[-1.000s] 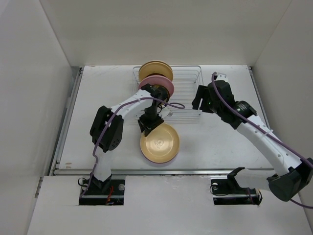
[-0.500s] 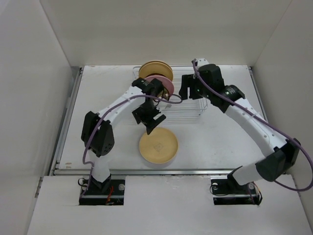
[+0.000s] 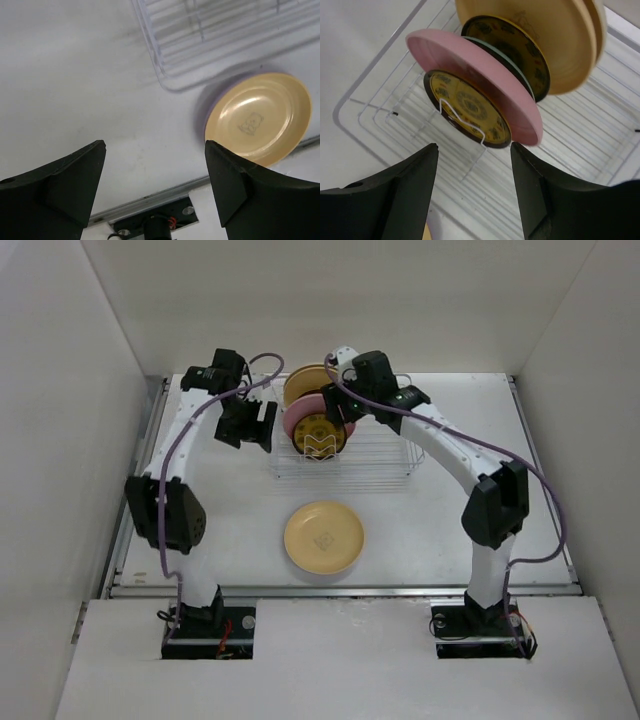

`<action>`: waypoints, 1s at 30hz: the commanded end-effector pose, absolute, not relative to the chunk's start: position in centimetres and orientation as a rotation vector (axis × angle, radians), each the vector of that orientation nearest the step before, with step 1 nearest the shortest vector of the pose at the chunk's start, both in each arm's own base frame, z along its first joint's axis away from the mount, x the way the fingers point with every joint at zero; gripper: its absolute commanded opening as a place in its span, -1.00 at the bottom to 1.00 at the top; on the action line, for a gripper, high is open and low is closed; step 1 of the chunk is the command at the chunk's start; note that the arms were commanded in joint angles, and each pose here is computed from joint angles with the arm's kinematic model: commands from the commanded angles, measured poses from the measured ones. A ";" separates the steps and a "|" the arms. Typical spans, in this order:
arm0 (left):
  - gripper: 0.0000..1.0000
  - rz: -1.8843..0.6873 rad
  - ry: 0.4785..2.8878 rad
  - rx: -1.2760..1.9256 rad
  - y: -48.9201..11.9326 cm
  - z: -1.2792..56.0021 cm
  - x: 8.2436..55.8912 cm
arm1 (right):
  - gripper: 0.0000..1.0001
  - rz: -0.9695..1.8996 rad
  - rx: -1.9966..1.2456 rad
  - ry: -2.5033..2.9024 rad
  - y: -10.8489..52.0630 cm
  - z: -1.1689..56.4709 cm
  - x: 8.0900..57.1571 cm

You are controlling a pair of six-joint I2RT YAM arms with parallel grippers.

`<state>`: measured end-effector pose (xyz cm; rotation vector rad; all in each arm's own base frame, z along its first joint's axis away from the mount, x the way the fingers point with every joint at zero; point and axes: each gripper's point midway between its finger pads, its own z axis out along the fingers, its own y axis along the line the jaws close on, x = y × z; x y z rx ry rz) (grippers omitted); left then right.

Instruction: Unload the plates from the dish rack

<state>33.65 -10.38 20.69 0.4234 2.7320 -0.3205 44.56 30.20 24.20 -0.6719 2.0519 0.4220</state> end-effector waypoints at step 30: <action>-1.00 -0.505 2.974 0.034 -14.3 10.6 41.0 | -1.00 0.186 -0.683 1.881 32.4 25.7 50.0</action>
